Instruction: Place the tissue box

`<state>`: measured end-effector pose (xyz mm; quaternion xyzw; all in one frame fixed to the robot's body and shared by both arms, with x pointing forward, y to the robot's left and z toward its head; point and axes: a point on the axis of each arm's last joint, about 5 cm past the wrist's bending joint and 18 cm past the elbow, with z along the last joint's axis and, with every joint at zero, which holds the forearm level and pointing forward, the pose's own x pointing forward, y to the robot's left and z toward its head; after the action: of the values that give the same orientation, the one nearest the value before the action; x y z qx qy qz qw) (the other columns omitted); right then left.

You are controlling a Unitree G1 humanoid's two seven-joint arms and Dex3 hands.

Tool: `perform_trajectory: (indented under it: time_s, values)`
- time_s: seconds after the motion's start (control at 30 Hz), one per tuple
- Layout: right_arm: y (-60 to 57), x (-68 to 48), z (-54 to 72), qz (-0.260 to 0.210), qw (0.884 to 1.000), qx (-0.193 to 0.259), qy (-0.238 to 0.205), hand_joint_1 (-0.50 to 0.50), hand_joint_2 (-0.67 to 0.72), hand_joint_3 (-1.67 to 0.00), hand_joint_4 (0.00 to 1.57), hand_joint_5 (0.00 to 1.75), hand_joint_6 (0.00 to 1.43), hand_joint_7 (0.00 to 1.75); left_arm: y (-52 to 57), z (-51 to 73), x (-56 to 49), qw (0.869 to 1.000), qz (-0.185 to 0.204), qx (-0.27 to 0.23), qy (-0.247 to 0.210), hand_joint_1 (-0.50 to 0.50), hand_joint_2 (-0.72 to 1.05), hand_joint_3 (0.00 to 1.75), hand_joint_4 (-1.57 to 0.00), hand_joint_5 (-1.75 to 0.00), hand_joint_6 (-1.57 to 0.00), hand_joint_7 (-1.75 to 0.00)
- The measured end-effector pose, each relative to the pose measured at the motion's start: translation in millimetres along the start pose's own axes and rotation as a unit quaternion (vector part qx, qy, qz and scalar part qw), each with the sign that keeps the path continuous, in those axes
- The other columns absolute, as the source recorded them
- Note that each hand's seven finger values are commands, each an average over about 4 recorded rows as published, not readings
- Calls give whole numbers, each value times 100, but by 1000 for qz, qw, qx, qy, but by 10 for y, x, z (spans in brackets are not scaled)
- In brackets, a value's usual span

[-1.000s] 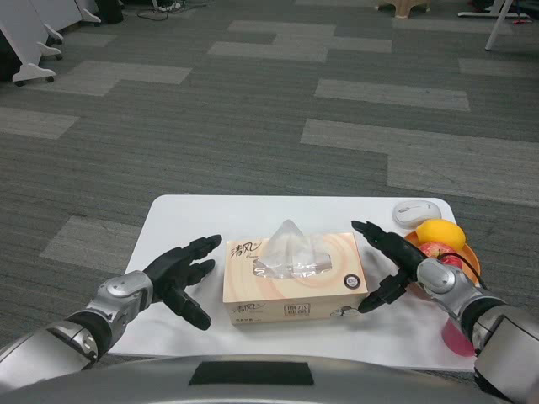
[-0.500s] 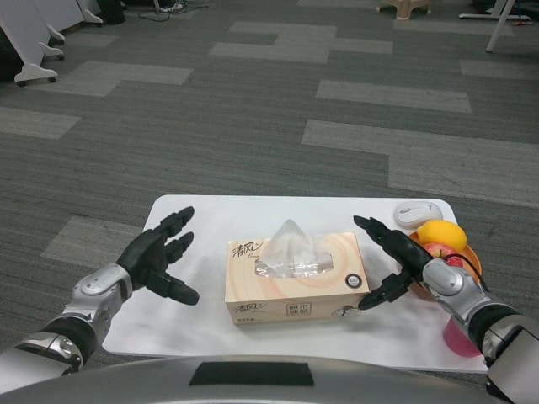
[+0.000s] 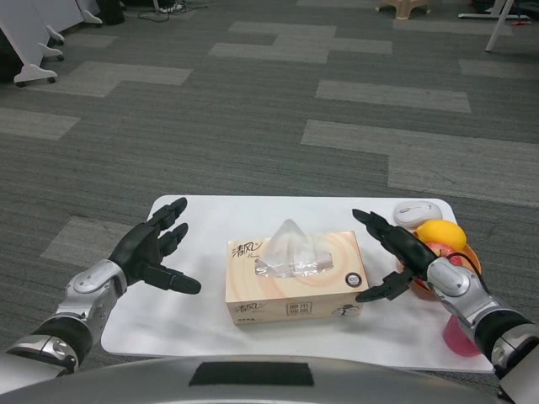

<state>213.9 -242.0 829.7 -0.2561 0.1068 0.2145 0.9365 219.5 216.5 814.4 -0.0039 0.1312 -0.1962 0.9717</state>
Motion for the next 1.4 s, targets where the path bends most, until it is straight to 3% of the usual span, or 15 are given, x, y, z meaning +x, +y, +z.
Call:
perform_trajectory:
  time_s: [0.17,0.33,0.43,0.6,0.87,1.0,1.13,1.4]
  values:
    - [-2,-18,9,7,1000,2,-8,-46,1,-36,0,10,0,7,14,14,-6,1000,5,-2,-8,50,34,9,0,0,0,0]
    - [-16,-12,43,10,1000,1,-20,-42,9,-26,0,10,0,7,21,24,-7,1000,8,-3,-12,50,34,7,0,0,0,0]
    - [-22,-5,66,12,1000,2,-29,-39,19,-12,0,10,0,7,25,34,-5,1000,9,-3,-16,50,34,7,0,0,0,0]
    - [-45,-3,101,11,999,3,-42,-38,47,0,0,10,0,7,30,53,-2,1000,10,-2,-23,50,34,9,0,0,0,0]
    - [-91,11,205,0,997,5,-80,-43,68,0,0,10,0,7,32,81,-9,998,19,-14,-58,50,27,9,0,0,0,0]
    - [-94,39,298,-5,994,6,-110,-46,72,0,0,10,0,7,13,151,22,996,14,-15,-88,50,32,9,0,0,0,0]
    - [-103,59,376,-15,991,8,-133,-46,72,0,0,10,0,7,-16,232,62,993,4,-12,-114,50,25,7,0,0,0,0]
    - [-144,80,527,-48,982,20,-180,-46,72,0,0,10,0,7,-101,461,147,982,-22,-21,-189,50,25,9,0,0,0,0]
